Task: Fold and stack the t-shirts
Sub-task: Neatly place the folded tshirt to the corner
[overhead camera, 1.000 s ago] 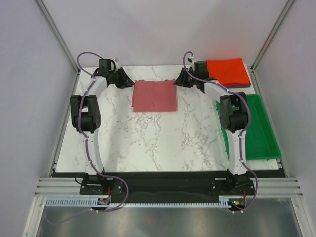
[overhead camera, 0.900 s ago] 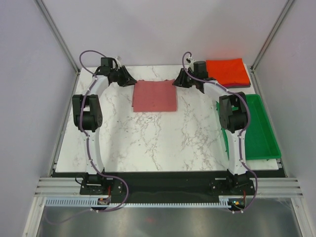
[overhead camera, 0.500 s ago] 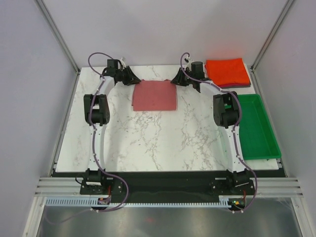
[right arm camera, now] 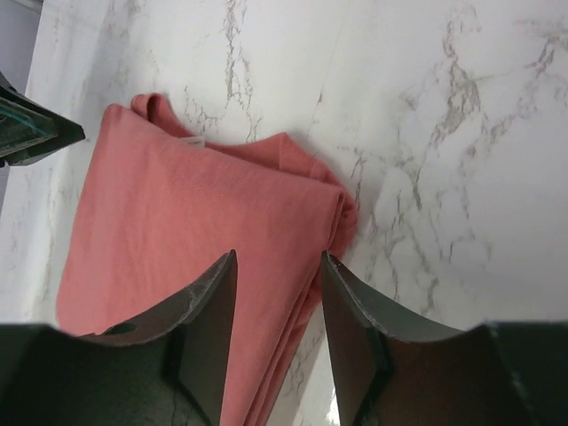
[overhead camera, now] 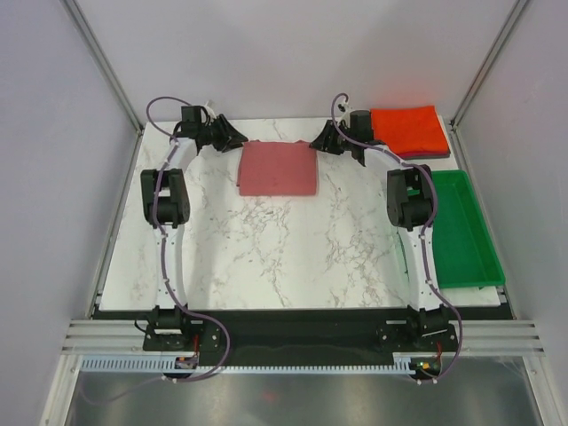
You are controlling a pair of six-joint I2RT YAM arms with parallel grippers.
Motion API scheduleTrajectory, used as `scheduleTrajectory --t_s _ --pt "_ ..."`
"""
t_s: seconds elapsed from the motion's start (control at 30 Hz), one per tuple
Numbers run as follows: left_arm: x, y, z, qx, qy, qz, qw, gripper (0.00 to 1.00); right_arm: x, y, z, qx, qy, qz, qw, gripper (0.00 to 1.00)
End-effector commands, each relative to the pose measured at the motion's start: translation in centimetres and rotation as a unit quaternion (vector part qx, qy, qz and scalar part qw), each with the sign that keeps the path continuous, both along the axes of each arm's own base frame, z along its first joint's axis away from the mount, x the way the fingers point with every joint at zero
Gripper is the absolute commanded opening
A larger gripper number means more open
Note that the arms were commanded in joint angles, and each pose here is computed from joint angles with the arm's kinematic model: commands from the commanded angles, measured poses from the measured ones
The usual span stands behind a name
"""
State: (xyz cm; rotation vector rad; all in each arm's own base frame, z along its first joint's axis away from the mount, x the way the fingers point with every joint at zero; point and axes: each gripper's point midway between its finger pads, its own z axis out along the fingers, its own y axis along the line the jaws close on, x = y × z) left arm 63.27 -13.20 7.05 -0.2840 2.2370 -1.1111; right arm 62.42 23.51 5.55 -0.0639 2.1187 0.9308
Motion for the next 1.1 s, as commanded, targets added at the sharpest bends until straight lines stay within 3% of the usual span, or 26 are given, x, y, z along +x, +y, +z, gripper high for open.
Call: scheduleTrajectory --t_s 0.0,0.03,0.07,0.13,0.17,0.33,0.43,0.6,0.9,1.07 --pt "-1.8 2.7 12.6 0.005 -0.104 0.006 0.995 0.45 -1.4 -0.7 8.9 0.019 -0.058 0.02 0.998 0.52" --pt "-2.5 2.8 12.9 0.012 -0.106 0.007 0.994 0.46 -2.4 -0.3 10.5 0.025 -0.066 0.035 0.997 0.53" --pt "-3.6 3.1 10.9 0.02 -0.08 0.013 0.996 0.47 -3.5 -0.4 9.4 0.024 -0.047 0.039 0.998 0.57" --pt "-5.4 3.1 11.7 0.033 -0.086 0.007 0.996 0.48 -5.1 -0.3 9.6 0.025 -0.033 0.053 0.998 0.58" --pt "-6.9 3.0 9.3 0.034 -0.056 0.004 0.998 0.48 -6.0 -0.4 8.4 0.023 -0.016 0.057 0.998 0.59" --pt "-12.9 2.7 5.6 0.05 -0.005 -0.015 0.999 0.52 -10.0 -1.0 4.8 -0.01 0.033 0.065 0.997 0.61" --pt "-14.7 2.9 2.7 0.073 0.021 -0.011 0.997 0.54 -11.4 -0.9 3.2 -0.014 0.052 0.075 0.996 0.62" --pt "-16.1 2.3 -1.1 0.083 0.057 -0.024 0.995 0.53 -12.8 -0.3 0.7 -0.018 0.074 0.1 0.992 0.63" --pt "-16.4 0.5 -3.7 0.091 0.076 -0.047 0.992 0.54 -14.5 0.2 -1.5 -0.022 0.084 0.131 0.988 0.61" --pt "-16.5 -0.1 -4.3 0.094 0.077 -0.056 0.991 0.5 -15.3 0.5 -2.7 -0.018 0.099 0.144 0.985 0.59"
